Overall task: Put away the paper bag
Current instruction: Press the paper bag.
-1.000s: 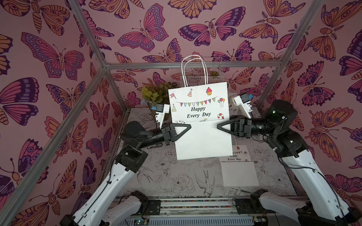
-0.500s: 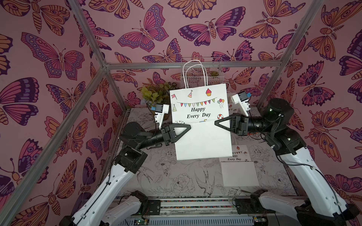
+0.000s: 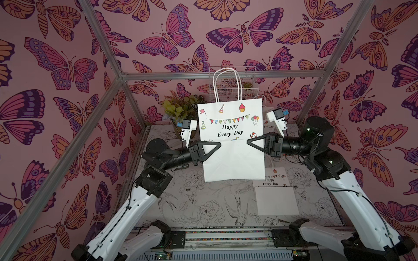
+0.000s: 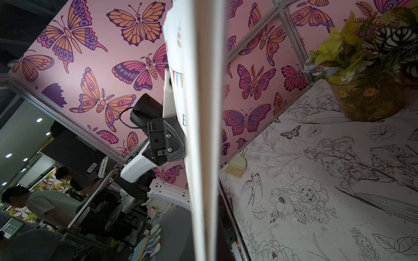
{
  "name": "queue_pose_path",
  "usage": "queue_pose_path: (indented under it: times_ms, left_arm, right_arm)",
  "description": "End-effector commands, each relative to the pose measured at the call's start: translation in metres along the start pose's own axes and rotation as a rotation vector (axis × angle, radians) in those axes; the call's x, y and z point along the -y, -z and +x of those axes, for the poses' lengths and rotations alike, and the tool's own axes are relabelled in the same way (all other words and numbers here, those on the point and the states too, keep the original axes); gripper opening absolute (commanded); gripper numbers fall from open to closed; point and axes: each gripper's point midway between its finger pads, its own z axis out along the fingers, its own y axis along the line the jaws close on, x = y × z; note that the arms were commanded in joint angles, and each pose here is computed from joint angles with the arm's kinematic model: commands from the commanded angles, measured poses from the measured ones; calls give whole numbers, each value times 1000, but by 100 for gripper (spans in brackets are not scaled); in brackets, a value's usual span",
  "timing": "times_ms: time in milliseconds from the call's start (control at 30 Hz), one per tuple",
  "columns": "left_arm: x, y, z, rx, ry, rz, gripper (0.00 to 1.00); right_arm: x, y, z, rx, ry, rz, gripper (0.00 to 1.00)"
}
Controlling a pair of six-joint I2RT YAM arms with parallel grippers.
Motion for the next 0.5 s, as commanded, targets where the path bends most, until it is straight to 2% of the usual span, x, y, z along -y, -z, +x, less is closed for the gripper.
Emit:
queue_pose_path:
  times_ms: [0,233,300,467]
  left_arm:
    - [-2,-5,3,-11,-21,14,0]
    - [-5,-2,5,-13,-25,-7,0]
    - [-6,-1,6,-10,-23,-11,0]
    - [-5,0,7,-9,-19,-10,0]
  right_arm:
    - [0,0,5,-7,18,5,9]
    - [-5,-4,3,-34,9,-38,38]
    - [-5,-5,4,-37,5,-48,38]
    - [-8,-7,-1,-17,-6,-82,26]
